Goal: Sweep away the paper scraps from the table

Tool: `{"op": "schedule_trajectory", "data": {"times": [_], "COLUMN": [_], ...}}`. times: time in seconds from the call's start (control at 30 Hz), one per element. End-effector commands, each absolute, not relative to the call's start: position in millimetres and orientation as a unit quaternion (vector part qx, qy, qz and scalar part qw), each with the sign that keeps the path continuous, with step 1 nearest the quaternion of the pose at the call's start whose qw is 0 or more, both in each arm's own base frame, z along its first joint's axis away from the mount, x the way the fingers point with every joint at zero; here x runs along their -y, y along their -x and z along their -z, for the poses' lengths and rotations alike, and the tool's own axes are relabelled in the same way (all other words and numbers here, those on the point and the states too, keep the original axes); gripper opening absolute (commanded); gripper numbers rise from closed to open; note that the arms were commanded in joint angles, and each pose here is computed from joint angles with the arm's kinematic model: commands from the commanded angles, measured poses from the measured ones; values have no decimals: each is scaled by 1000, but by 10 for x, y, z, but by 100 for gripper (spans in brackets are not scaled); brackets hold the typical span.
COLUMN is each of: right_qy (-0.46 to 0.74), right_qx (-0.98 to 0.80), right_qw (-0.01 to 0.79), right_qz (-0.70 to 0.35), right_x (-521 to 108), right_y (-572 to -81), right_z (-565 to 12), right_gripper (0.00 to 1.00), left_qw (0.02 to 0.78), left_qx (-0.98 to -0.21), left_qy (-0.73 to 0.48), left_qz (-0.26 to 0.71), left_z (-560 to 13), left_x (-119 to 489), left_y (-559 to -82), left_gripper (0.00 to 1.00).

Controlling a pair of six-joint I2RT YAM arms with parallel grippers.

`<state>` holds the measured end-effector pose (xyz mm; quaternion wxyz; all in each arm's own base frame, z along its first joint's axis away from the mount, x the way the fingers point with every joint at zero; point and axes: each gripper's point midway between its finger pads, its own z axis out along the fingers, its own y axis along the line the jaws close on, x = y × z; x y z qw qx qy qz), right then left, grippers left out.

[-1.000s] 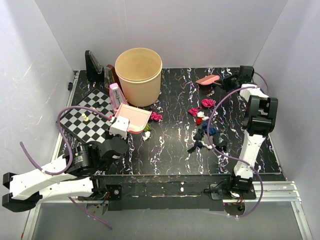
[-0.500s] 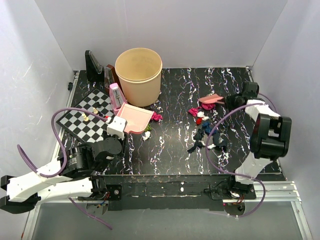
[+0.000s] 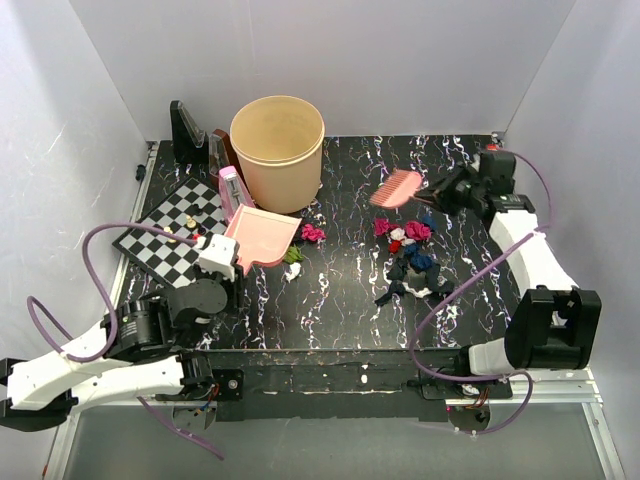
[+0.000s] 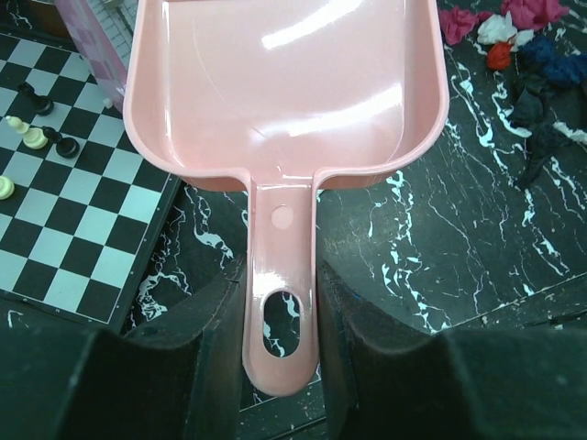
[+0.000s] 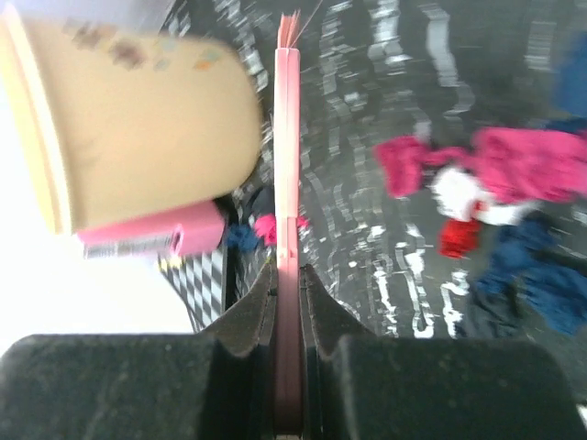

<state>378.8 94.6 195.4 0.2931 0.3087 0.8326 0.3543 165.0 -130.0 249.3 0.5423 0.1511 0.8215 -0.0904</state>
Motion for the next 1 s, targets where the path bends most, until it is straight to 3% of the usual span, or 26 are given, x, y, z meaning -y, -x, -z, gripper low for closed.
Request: {"op": "schedule_trajectory", "data": {"times": [0.0,0.3,0.6,0.77,0.97], "right_qy": [-142,-11,14,-26,-46], "right_qx": [-859,-851,-869,-910,-961], "right_qw": [282,223,163,122,118], "right_qz": [-403,-475,-467,-396,-246], "right_x": [-1664,-3035,-3825,-3762,-3057], "right_y": [-3649,-3418,-3391,-3487,-3419], "right_z": [-2225,-2122,-1723,-1337,-1076], "right_gripper": [1,1,1,1,1], "left_qw": [566,579,574,575,569], "left_qx": [-813,-810,-809,-809,-812], "left_qy": [-109,-61,-105,-103,-111], "left_qz": [88,67,71,70,65], "left_z": [-2568,-2551,-2514,-2514,-2479], "left_x": [1150,982,1071,1067,1109], "left_y": [-1697,-1742,-1722,-1726,-1729], "left_gripper": [0,0,0,0,0]}}
